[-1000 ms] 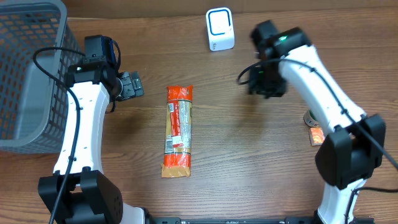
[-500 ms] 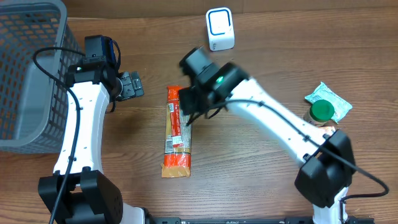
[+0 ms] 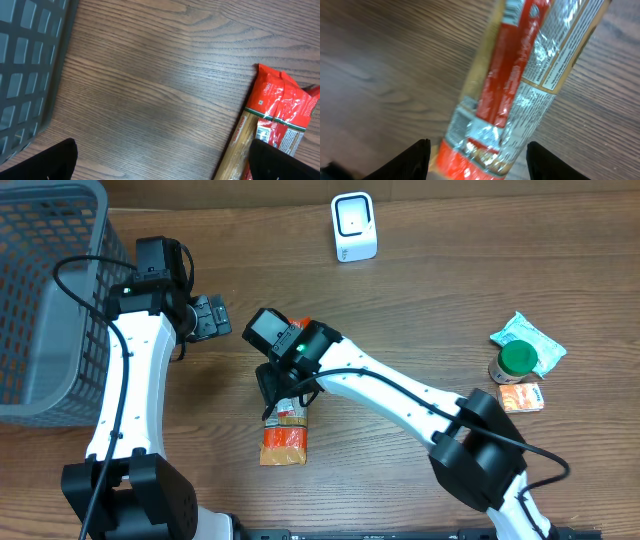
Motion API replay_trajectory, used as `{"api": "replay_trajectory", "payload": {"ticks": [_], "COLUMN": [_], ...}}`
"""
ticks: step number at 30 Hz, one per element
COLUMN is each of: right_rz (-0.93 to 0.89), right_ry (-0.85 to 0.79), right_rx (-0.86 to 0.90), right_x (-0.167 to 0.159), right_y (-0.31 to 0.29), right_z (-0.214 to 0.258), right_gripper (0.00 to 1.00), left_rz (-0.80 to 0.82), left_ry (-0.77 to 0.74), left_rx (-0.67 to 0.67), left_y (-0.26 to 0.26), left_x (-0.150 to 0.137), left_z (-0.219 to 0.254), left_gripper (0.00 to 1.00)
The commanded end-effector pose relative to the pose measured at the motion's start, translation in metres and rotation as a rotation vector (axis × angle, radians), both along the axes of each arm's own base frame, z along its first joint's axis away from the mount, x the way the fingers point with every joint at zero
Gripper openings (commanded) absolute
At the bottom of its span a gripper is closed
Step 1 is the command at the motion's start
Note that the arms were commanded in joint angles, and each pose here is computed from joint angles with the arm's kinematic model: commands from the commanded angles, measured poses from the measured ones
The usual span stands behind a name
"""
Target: Scan the item barcode
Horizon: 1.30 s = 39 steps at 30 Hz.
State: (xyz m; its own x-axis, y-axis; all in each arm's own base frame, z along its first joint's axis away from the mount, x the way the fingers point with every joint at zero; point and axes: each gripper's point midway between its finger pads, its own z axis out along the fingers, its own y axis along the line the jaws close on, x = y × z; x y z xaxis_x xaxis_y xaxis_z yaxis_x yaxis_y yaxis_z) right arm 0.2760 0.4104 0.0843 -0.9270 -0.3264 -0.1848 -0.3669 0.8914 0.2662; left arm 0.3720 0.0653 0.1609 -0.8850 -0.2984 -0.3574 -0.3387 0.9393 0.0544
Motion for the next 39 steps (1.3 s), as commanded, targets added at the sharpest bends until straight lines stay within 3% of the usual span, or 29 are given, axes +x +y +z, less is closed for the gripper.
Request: {"api": "replay_trajectory", "payload": {"ticks": [1, 5, 8, 13, 19, 26, 39], "right_rz": [-0.014, -0.014, -0.01, -0.005, -0.005, -0.005, -0.005], "right_ry": [0.003, 0.005, 0.005, 0.013, 0.035, 0.038, 0.036], "right_rx": [-0.021, -0.025, -0.025, -0.036, -0.067, -0.071, -0.067], "right_x": [0.003, 0.003, 0.001, -0.002, -0.004, -0.004, -0.003], "right_y": [-0.003, -0.003, -0.002, -0.001, -0.004, -0.004, -0.003], "right_z": [-0.009, -0.011, -0.011, -0.015, -0.031, -0.033, -0.033], "right_gripper": [0.64, 0.64, 0.58, 0.44, 0.19, 0.28, 0.29], "left_rz": [-0.003, -0.003, -0.003, -0.003, -0.003, -0.003, -0.003], "left_ry": [0.008, 0.008, 0.008, 0.009, 0.009, 0.009, 0.008], "left_rx": [0.008, 0.007, 0.007, 0.007, 0.007, 0.007, 0.008], "left_y": [0.002, 0.002, 0.002, 0.002, 0.002, 0.002, 0.002], "left_x": [-0.001, -0.001, -0.002, -0.002, -0.002, -0.002, -0.002], "left_z": [-0.002, -0.002, -0.002, -0.002, -0.002, -0.002, -0.002], "left_gripper": [1.0, 1.0, 1.0, 1.0, 1.0, 1.0, 1.0]}}
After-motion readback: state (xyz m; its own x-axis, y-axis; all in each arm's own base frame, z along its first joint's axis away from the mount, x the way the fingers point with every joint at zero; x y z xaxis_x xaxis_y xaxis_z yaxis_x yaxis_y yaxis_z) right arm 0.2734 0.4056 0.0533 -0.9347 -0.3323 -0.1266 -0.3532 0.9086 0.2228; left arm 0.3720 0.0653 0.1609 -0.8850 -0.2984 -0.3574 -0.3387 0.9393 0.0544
